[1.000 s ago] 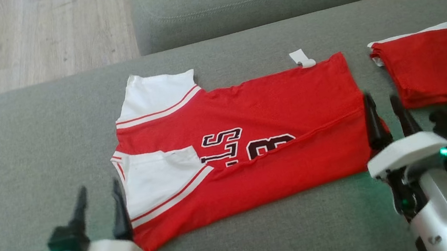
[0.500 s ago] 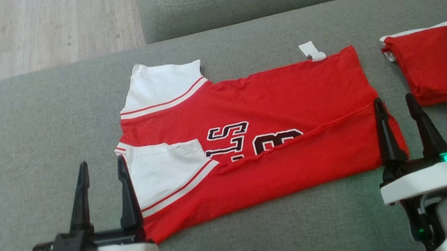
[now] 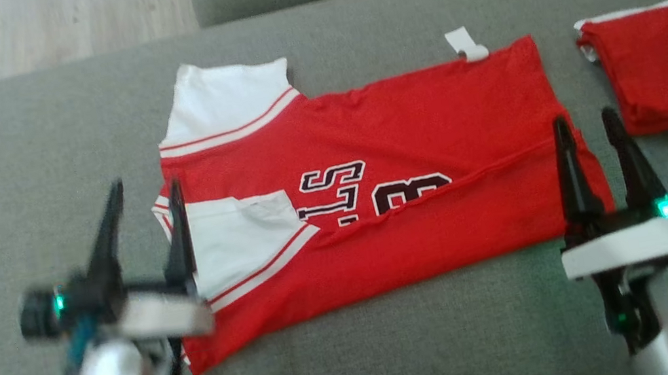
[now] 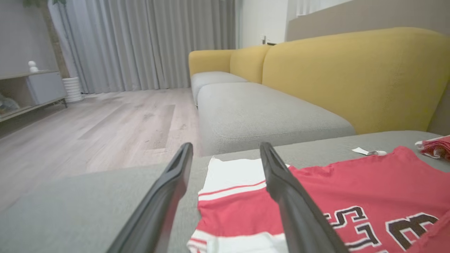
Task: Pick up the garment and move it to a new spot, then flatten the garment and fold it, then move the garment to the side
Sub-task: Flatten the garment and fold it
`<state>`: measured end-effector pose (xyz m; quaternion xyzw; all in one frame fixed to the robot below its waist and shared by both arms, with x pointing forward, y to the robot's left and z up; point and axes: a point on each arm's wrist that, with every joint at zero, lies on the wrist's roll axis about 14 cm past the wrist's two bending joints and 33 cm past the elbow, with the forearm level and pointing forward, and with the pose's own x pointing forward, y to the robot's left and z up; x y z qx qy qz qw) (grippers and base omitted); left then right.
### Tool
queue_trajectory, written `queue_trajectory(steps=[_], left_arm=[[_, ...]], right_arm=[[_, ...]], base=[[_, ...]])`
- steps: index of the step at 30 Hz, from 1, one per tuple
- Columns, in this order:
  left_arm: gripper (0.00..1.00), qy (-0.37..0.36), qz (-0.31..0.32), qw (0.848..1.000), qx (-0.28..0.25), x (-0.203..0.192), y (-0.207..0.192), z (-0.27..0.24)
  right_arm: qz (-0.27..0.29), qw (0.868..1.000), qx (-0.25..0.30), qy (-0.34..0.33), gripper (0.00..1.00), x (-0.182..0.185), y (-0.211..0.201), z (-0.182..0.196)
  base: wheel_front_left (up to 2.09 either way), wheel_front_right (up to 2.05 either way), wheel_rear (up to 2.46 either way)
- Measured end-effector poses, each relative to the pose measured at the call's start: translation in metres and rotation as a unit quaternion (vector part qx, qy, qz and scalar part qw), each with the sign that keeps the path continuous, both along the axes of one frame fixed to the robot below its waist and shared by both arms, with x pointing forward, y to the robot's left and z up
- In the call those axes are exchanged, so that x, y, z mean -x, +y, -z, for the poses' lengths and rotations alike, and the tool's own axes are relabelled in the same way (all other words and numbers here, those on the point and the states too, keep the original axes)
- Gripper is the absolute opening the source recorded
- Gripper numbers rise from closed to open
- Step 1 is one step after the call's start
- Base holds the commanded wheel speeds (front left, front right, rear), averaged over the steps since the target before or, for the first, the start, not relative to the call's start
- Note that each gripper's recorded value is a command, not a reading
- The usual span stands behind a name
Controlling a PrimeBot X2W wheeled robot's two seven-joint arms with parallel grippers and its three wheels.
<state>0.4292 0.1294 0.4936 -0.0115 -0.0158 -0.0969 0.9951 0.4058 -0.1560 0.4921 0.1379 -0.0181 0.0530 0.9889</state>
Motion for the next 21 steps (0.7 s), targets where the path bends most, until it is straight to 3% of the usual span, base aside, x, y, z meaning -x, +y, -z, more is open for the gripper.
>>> queue_trajectory(steps=[5, 10, 17, 21], left_arm=[[1.00, 0.072, 0.056, 0.995, -0.052, -0.068, -0.006, 0.004], [1.00, 0.148, 0.101, 0.974, -0.136, -0.120, -0.013, 0.019], [1.00, 0.274, 0.126, 0.940, -0.161, -0.152, -0.012, 0.074], [1.00, 0.310, 0.130, 0.928, -0.159, -0.167, -0.013, 0.097]], right_arm=[[-0.010, 1.000, -0.002, -0.009, 1.00, -0.024, 0.006, -0.003], [-0.002, 1.000, -0.012, -0.007, 1.00, -0.040, 0.000, 0.003], [0.014, 1.000, -0.023, -0.009, 1.00, -0.050, -0.014, 0.005], [0.026, 0.999, -0.032, -0.010, 1.00, -0.052, -0.023, 0.006]], base=[[0.00, 0.00, 0.00], [0.00, 0.00, 0.00], [0.00, 0.00, 0.00], [0.00, 0.00, 0.00]])
